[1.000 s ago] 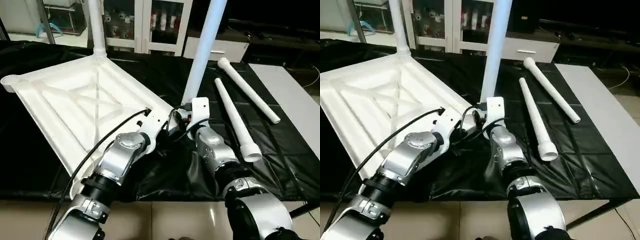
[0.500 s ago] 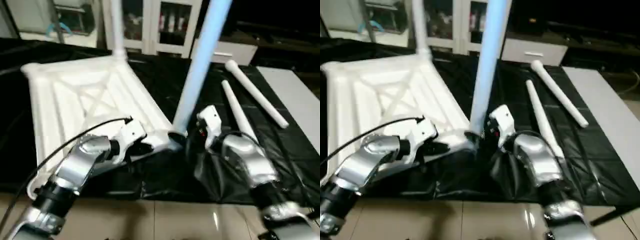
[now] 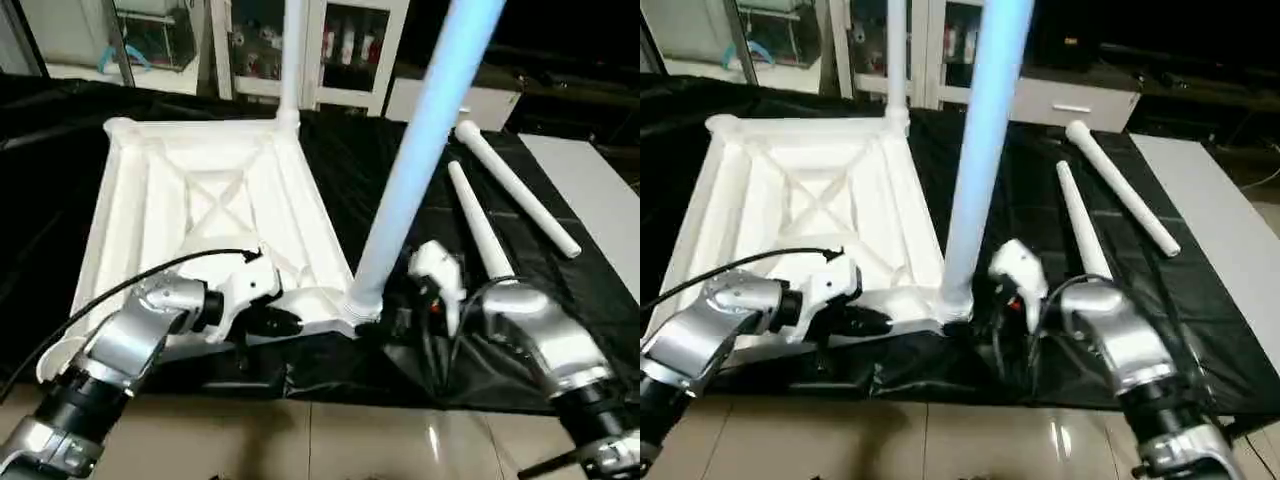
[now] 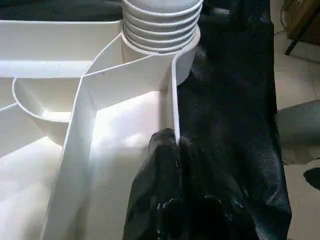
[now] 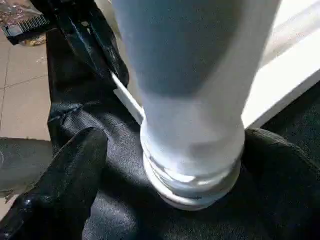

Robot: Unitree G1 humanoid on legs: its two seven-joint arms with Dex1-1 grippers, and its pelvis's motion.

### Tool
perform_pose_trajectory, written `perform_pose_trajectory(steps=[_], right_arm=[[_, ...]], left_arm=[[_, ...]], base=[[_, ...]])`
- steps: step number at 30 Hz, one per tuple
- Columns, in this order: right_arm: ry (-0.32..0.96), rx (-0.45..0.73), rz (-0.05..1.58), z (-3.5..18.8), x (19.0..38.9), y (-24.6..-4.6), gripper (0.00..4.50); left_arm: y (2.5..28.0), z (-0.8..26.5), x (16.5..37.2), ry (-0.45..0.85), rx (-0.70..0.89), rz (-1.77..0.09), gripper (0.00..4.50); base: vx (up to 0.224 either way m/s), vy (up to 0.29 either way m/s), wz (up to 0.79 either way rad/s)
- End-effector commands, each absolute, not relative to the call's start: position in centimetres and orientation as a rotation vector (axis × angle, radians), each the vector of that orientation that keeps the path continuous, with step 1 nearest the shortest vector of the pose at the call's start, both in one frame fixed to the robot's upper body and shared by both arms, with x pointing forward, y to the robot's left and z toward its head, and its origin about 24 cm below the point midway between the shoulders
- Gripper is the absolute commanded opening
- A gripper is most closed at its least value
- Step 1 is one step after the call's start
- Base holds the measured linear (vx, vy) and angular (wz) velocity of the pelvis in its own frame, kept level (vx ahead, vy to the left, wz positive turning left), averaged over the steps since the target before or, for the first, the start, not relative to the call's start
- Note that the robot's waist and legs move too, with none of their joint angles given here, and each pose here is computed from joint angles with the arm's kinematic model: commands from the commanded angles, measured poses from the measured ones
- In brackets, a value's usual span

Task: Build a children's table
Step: Rotate leg to tighten

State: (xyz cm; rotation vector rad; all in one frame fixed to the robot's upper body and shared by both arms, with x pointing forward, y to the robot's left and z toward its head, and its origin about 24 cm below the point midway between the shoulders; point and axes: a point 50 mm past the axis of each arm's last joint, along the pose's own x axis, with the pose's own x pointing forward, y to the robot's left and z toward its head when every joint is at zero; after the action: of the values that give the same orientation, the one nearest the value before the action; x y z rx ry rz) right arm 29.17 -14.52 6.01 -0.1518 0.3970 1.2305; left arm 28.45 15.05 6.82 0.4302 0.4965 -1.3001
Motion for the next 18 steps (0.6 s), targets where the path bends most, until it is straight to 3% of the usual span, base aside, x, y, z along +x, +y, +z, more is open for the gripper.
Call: perform_pose_trajectory(steps=[1,9,18], right_arm=[[0.384,-0.174,1.224,6.40,29.48,-14.35,4.45],[0.390,-0.158,1.220,6.24,29.61,-14.11,4.45],[0.391,-0.142,1.216,6.13,29.62,-14.16,3.58]], left_arm=[[14.06,6.80,28.18,0.486,0.436,-1.364,0.00],[14.09,6.72,28.24,0.481,0.436,-1.355,0.00],[14.14,6.64,28.22,0.487,0.436,-1.357,0.00]], base=[[0.000,0.000,0.00],[0.000,0.000,0.00],[0.000,0.000,0.00]])
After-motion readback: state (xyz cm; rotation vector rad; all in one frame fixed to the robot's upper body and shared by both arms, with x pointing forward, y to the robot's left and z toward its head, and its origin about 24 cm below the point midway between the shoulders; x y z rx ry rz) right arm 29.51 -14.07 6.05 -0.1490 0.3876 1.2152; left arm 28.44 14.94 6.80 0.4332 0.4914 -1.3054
